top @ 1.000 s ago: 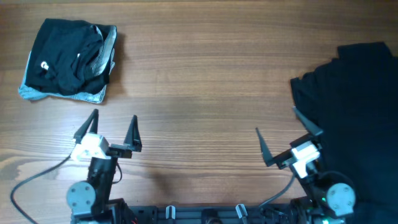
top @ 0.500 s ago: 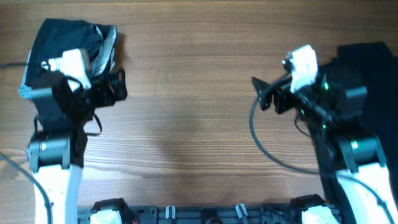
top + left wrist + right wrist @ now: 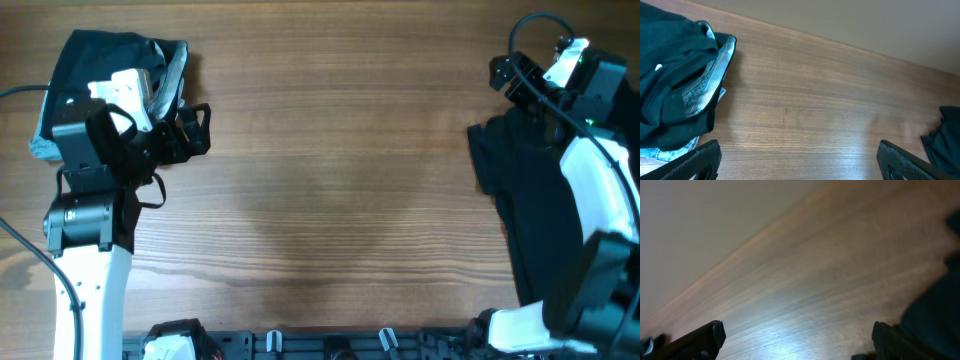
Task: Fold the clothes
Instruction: 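Grasp the black t-shirt with the right gripper and lift it, then drag the t-shirt leftward to the table center with the right gripper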
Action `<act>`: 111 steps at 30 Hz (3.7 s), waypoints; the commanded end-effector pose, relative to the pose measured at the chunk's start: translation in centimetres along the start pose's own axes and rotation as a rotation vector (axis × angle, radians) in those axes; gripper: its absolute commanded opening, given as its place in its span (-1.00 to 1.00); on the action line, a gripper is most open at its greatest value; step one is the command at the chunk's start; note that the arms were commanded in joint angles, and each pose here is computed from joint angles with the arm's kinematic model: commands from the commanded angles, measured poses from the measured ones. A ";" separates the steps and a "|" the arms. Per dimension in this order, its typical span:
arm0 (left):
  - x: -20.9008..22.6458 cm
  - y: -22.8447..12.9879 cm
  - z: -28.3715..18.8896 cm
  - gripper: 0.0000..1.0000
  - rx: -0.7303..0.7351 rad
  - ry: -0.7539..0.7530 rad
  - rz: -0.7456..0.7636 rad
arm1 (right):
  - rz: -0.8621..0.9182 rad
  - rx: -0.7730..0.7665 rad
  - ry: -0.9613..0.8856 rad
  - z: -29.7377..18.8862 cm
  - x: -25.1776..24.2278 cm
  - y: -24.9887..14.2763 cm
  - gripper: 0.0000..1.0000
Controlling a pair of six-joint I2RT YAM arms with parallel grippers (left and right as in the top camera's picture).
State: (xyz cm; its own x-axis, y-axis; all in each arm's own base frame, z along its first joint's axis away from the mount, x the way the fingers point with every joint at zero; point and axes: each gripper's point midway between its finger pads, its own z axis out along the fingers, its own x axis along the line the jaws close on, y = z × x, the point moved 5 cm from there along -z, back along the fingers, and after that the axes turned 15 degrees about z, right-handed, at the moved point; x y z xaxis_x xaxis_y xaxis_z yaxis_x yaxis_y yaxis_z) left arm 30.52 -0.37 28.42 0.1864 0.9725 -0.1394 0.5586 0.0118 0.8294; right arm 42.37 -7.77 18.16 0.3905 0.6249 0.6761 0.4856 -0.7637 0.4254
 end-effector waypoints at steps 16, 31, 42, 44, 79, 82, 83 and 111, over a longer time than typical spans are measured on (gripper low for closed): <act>1.2 -2.3 4.7 1.00 0.159 -0.030 -0.061 | 0.076 0.230 -0.517 3.7 -10.1 -6.8 0.66; 1.2 -2.1 4.8 1.00 0.146 -0.029 -0.056 | -0.352 0.325 -0.445 4.5 -8.6 -7.9 0.48; 1.2 -2.1 4.8 1.00 0.146 -0.030 -0.060 | -0.288 0.204 -0.647 4.1 -10.1 -7.9 0.17; 1.2 -2.1 4.8 1.00 0.146 -0.030 -0.060 | -0.276 0.197 -0.647 4.2 -10.1 -7.8 -0.36; 0.3 5.1 -2.6 1.00 -0.188 0.086 0.001 | -0.443 0.186 0.347 -8.2 22.7 -13.5 -0.84; 0.9 5.9 -5.6 1.00 -0.268 0.206 0.009 | -0.654 0.474 0.509 -9.2 27.4 -30.1 -0.68; 1.0 6.2 -7.3 1.00 -0.313 0.259 0.015 | -0.759 0.605 0.553 -10.5 27.4 -37.7 -0.08; -4.4 -7.5 23.4 -0.14 0.233 -0.159 0.077 | -0.229 0.210 -0.020 -11.5 16.2 -11.8 0.90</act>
State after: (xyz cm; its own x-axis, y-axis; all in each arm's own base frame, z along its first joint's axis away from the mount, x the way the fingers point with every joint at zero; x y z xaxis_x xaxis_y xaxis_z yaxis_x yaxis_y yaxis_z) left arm 43.04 -7.98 11.81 0.2984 0.9322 -0.2050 0.7362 -0.0881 0.6710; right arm 33.76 9.46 30.78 0.2434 0.8001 0.5482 0.7249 -0.5256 0.4452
